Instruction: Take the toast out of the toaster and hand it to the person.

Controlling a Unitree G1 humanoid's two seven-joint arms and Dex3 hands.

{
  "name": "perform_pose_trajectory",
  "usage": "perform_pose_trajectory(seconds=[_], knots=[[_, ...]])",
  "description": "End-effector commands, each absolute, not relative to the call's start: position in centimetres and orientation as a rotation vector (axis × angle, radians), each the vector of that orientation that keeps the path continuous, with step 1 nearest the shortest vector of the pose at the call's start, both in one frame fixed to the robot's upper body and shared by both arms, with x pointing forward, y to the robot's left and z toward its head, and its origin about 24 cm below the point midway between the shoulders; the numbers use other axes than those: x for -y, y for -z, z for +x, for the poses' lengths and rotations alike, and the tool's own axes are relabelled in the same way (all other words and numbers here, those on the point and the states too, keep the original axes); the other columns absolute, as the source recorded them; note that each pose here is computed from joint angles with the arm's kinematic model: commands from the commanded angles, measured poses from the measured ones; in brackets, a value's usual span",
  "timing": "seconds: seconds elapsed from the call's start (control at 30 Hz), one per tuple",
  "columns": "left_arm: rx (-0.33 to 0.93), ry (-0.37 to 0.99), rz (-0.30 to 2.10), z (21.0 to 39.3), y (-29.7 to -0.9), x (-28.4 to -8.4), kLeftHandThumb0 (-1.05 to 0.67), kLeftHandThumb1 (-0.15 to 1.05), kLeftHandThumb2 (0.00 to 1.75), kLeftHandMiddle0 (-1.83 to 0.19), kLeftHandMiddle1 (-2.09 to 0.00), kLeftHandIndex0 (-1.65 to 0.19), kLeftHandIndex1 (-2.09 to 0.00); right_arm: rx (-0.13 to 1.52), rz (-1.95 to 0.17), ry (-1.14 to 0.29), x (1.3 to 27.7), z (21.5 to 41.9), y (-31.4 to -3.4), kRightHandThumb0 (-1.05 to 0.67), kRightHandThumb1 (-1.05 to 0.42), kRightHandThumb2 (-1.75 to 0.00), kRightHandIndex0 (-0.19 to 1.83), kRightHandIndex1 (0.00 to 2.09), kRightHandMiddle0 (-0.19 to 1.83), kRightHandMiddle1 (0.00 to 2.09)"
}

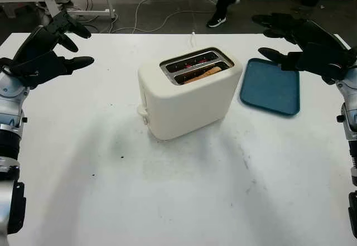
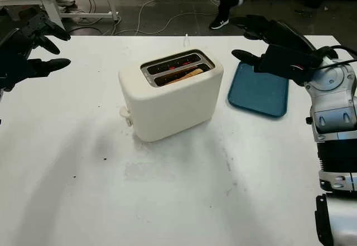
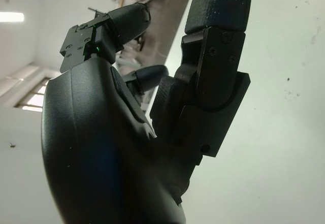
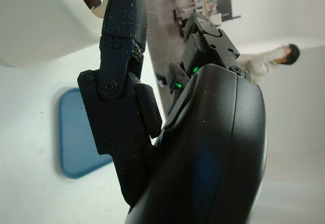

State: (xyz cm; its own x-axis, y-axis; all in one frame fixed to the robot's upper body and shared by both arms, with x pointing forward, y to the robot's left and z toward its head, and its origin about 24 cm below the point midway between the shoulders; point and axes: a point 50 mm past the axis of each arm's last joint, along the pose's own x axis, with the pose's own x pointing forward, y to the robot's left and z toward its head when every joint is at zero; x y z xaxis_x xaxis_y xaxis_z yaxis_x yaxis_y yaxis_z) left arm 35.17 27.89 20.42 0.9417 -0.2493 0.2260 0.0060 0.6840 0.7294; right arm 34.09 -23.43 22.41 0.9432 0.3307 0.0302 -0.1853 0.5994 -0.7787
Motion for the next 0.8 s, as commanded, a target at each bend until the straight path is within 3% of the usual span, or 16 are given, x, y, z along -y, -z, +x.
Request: perform_pose_trajectory(seconds=[0.0, 0.77], knots=[[0.325, 0.145, 0.788, 35.09, -20.39, -28.00, -1.05, 0.92, 0.27, 0.00, -1.74, 0.00, -1.46, 0.190, -0.869, -0.303, 23.32, 34.14, -22.54, -0.85, -0.92, -0.52, 0.00, 0.59, 0.29, 0.00], [0.325, 0.151, 0.780, 35.15, -20.33, -27.98, -1.05, 0.92, 0.27, 0.00, -1.71, 0.00, -1.43, 0.192, -0.886, -0.311, 23.25, 34.13, -22.77, -0.85, -0.92, -0.54, 0.00, 0.56, 0.27, 0.00]])
